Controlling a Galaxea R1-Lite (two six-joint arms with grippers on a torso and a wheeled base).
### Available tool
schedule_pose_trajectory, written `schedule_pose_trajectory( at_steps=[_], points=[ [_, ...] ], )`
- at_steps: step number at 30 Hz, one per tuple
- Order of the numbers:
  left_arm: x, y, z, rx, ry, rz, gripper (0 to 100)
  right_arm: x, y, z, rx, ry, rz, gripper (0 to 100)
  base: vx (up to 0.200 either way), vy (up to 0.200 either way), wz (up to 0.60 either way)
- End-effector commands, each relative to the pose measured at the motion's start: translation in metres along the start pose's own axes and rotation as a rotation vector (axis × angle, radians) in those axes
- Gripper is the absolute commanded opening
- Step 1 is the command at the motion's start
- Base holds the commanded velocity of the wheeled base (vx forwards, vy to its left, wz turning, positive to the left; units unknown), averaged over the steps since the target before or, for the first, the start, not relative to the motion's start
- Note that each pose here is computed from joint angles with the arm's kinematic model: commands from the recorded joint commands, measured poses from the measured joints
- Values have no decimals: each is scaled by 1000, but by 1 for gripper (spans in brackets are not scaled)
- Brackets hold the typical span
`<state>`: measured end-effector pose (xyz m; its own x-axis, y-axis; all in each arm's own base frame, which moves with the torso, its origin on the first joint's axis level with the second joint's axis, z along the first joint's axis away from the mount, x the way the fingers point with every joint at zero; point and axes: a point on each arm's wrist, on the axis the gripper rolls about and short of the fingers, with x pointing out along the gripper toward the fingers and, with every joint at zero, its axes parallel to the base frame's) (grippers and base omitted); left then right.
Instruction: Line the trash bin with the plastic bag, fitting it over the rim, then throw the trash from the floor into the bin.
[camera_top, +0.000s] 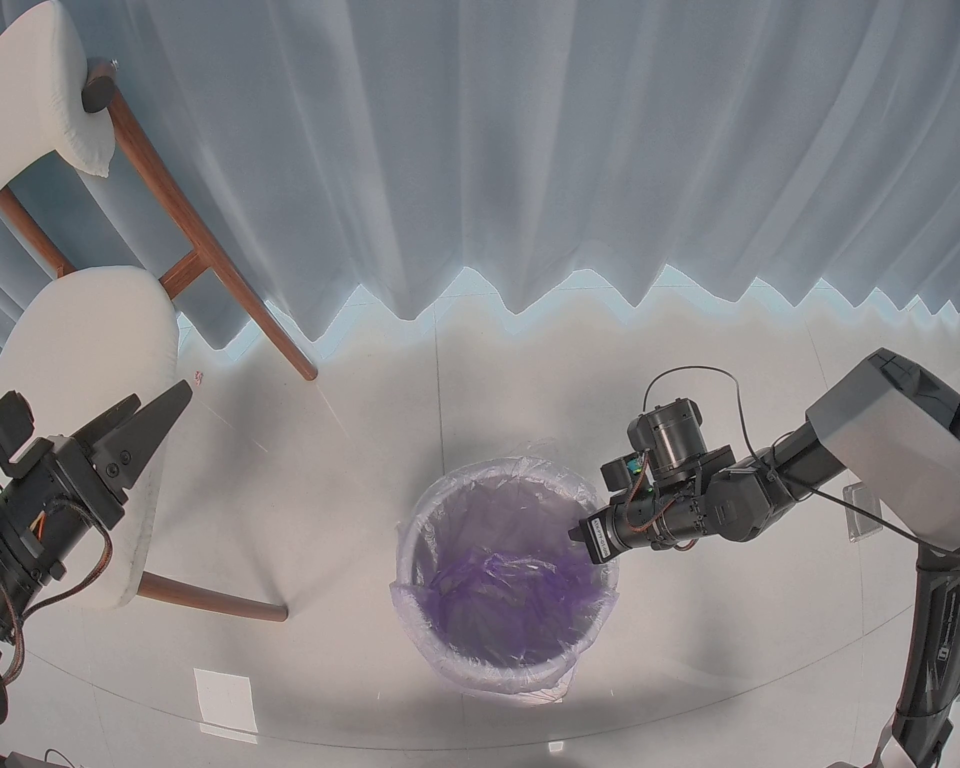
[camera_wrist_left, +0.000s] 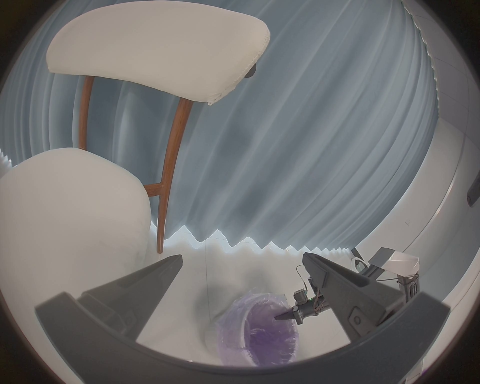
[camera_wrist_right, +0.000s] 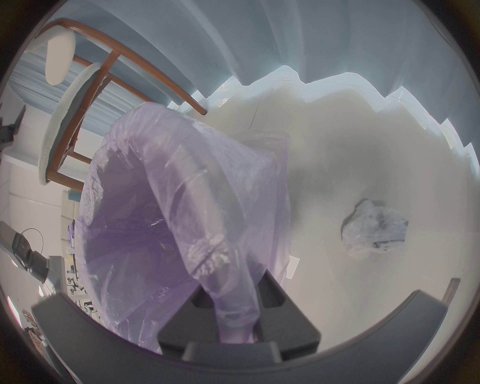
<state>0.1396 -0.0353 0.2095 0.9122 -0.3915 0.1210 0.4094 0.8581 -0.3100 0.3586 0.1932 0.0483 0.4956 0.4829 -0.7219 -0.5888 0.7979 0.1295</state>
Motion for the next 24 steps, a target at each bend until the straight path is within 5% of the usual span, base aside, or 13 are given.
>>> schedule_pose_trajectory(
  at_steps=[1, 4, 5, 15, 24],
  points=[
    [0, 1, -1, -1, 6, 3, 100, 14, -4, -3, -20, 18, 1, 0, 0, 0, 0],
    [0, 1, -3, -1, 12, 5, 100, 18, -8, -5, -40, 25, -5, 0, 0, 0, 0],
    [-1, 1, -4, -1, 15, 4, 100, 18, -9, -6, -51, 28, -6, 100, 0, 0, 0],
    [1, 0, -9, -13, 52, -18, 100, -7, -3, 12, -75, -55, -4, 100, 0, 0, 0],
    [24, -2, -38, -71, 226, -73, 100, -69, 3, 24, -37, -162, -12, 100, 0, 0, 0]
  ],
)
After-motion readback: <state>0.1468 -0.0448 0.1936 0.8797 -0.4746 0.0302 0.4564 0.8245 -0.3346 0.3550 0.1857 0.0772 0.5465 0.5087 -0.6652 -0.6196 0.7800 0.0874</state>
